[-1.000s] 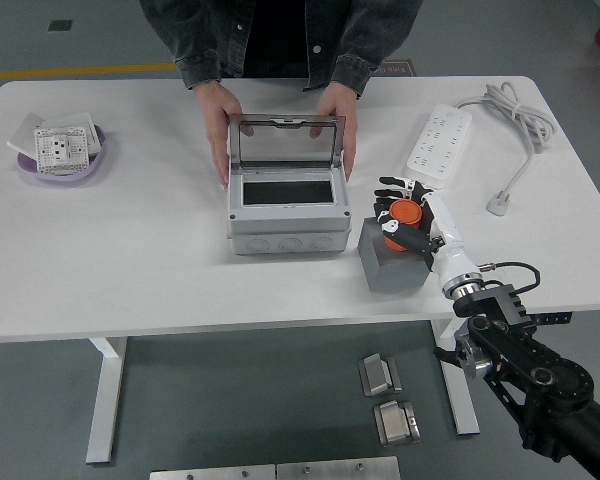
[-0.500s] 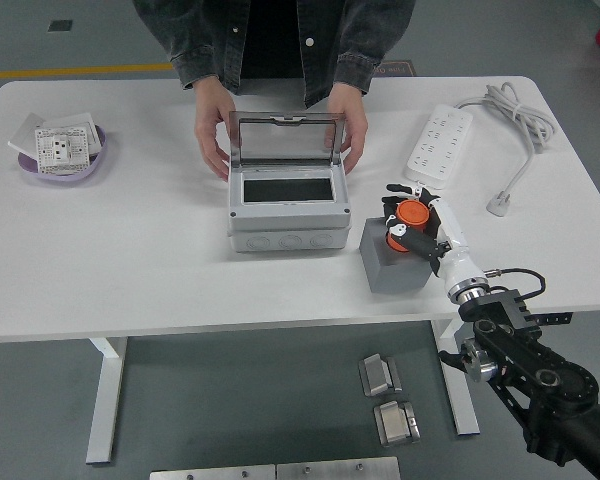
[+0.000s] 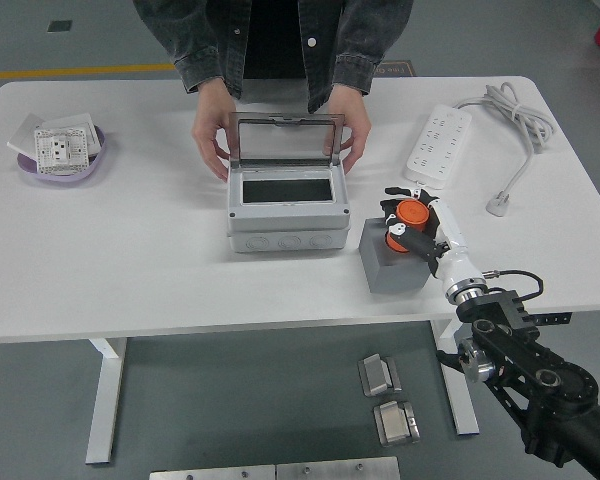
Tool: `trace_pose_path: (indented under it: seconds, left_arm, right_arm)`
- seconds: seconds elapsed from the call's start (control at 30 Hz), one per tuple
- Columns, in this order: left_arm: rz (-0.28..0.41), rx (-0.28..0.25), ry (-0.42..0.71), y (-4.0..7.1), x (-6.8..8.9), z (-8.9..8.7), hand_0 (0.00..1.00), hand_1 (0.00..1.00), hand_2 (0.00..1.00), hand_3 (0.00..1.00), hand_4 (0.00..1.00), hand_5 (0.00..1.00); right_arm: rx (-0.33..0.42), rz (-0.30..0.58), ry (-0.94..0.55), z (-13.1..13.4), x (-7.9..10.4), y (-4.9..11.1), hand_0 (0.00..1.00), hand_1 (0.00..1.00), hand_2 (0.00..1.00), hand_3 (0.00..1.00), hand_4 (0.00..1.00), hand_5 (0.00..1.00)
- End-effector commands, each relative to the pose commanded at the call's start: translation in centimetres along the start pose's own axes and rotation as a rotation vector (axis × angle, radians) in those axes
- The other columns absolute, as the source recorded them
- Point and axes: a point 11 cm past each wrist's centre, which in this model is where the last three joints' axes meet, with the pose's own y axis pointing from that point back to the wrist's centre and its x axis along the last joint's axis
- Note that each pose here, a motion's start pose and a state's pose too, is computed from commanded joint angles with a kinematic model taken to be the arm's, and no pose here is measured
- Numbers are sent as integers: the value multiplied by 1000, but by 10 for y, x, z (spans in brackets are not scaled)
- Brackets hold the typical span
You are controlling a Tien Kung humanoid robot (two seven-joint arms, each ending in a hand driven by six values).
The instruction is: Pick up the cylinder from the cube,place it in the box,flap close box
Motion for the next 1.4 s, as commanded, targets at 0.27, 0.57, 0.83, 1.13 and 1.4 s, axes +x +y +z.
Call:
trace_pose_path:
  seconds: [0.27,0.57,0.83,1.13,1.4]
  left_arm:
    - [1,-1,3,0,0,0,662,669,625,669,664,136]
    - [1,-3,4,0,0,1,664,669,626,669,665,138]
    - [2,-5,2,0,1,2,664,669,626,671,666,139]
    - [8,-5,1,0,4,3,665,669,627,670,666,142]
    - [27,5,4,0,14,0,666,669,629,670,666,153]
  right_arm:
    - [15,-16,2,-7,-5,-1,444,388,395,344,2,2]
    - [55,-14,4,-19,-5,-5,375,188,205,210,2,2]
    - [121,-33,44,-43,-13,-15,379,194,205,217,2,2]
    - [225,-86,289,-92,-38,-46,379,197,206,217,2,2]
    - [240,-143,550,-112,-80,-74,2,92,181,192,2,2]
